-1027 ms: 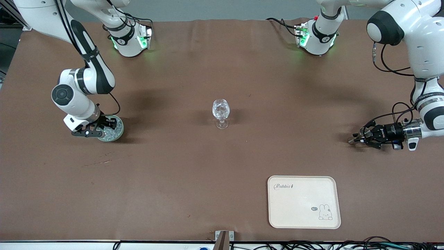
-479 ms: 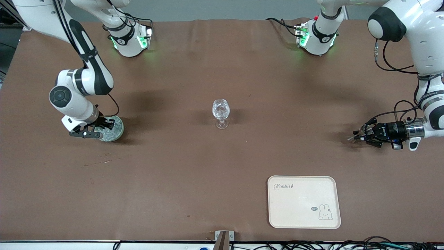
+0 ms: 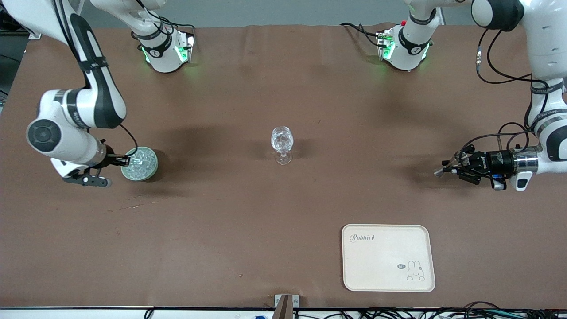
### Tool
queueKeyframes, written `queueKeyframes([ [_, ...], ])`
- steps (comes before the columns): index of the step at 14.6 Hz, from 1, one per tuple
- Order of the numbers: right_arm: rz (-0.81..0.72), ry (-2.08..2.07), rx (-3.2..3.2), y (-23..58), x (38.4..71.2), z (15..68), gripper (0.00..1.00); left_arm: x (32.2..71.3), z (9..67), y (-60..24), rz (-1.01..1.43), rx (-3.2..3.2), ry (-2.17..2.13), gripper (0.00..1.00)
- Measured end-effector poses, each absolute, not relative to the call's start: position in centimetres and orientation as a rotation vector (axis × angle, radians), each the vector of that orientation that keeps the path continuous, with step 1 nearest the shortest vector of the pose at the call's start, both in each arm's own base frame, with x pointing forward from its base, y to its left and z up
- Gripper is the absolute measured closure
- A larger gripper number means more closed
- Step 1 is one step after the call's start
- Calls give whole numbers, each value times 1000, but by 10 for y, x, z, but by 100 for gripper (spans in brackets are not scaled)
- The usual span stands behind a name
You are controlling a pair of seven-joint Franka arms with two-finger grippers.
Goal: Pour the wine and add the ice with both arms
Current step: 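Lift the ice cube with the right gripper while the left gripper carries the jigger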
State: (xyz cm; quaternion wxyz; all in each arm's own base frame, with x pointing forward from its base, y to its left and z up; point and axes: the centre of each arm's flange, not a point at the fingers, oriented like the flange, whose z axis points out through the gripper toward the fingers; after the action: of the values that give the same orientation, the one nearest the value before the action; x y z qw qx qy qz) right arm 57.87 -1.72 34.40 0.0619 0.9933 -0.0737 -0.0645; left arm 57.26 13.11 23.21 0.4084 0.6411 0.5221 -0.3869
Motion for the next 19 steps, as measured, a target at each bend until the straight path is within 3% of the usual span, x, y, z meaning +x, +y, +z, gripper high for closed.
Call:
queueKeyframes([
  [7,1,-339,3092,-17,581,536,69,570,291,-43,-991,1705,1442,78],
  [10,-2,-357,3113,-17,571,598,69,567,314,-130,-1008,1743,1517,78],
  [15,92,-358,3113,-28,562,665,69,549,332,-224,-976,1803,1508,78],
  [19,109,-367,3110,-35,562,671,69,533,340,-276,-909,1830,1524,78],
])
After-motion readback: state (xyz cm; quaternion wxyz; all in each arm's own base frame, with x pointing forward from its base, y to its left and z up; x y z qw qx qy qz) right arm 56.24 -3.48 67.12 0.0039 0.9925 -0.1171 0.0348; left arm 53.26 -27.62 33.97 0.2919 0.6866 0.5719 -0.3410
